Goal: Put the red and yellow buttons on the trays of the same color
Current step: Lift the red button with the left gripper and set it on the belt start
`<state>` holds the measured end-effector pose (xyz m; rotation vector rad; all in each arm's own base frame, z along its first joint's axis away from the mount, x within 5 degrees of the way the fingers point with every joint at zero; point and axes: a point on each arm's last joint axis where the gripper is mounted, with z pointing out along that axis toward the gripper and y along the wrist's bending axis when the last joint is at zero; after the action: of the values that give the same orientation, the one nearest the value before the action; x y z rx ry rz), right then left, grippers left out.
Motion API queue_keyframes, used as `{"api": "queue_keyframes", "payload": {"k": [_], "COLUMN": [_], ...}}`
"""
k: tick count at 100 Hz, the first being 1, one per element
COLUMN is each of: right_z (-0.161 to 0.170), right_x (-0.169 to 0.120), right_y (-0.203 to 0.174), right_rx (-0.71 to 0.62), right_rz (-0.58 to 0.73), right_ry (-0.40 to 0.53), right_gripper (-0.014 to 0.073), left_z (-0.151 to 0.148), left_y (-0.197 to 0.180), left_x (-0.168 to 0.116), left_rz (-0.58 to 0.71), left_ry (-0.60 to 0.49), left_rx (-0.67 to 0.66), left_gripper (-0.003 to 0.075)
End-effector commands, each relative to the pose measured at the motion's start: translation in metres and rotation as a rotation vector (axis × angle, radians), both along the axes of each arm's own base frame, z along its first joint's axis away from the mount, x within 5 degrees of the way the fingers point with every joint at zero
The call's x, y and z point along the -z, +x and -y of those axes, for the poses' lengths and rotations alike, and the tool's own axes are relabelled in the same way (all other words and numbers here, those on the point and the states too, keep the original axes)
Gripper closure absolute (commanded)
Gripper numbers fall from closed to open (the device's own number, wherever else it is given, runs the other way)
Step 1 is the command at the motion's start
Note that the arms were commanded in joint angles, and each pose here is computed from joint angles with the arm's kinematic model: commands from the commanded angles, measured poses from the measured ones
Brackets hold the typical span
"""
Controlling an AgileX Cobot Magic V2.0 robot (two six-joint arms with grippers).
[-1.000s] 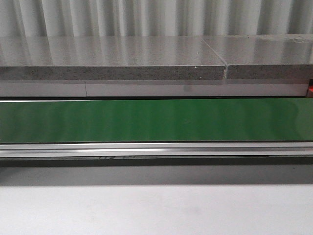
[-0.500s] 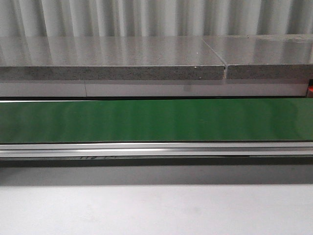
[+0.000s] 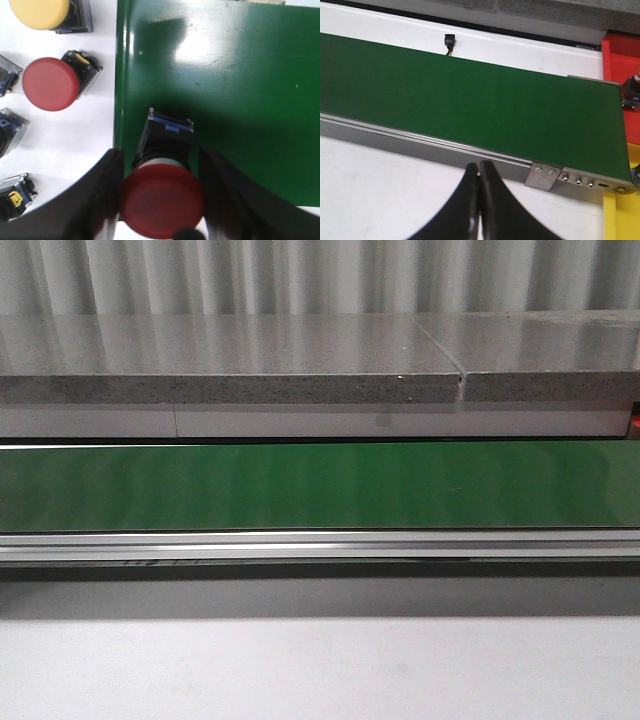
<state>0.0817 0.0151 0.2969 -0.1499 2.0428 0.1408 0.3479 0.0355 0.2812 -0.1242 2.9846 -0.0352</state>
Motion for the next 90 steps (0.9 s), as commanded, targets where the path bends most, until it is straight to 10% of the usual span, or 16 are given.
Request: {"api": "queue_keyframes", "payload": {"k": [1, 30, 90], "right_z": [0.001, 0.001, 0.001], "right_x": [-0.013, -0.013, -0.013], "right_y": [0.002, 0.002, 0.002], "right_rx": [0.009, 0.009, 0.009], "right_rz": [0.087, 0.087, 0.087], "right_ry": [-0.003, -0.003, -0.003], "right_gripper": [0.066, 0.066, 0.066], "left_z": [0.004, 0.008, -0.003], "left_y": [-0.006, -0.005, -0.031], "left_x": [-0.023, -0.023, -0.073], "left_rz": [0.045, 0.062, 0.266], "left_ry": [-0.002, -0.05, -0.077], "left_rx": [0.008, 0.003, -0.03], "left_gripper": [0.0502, 0.0243, 0.0237]}}
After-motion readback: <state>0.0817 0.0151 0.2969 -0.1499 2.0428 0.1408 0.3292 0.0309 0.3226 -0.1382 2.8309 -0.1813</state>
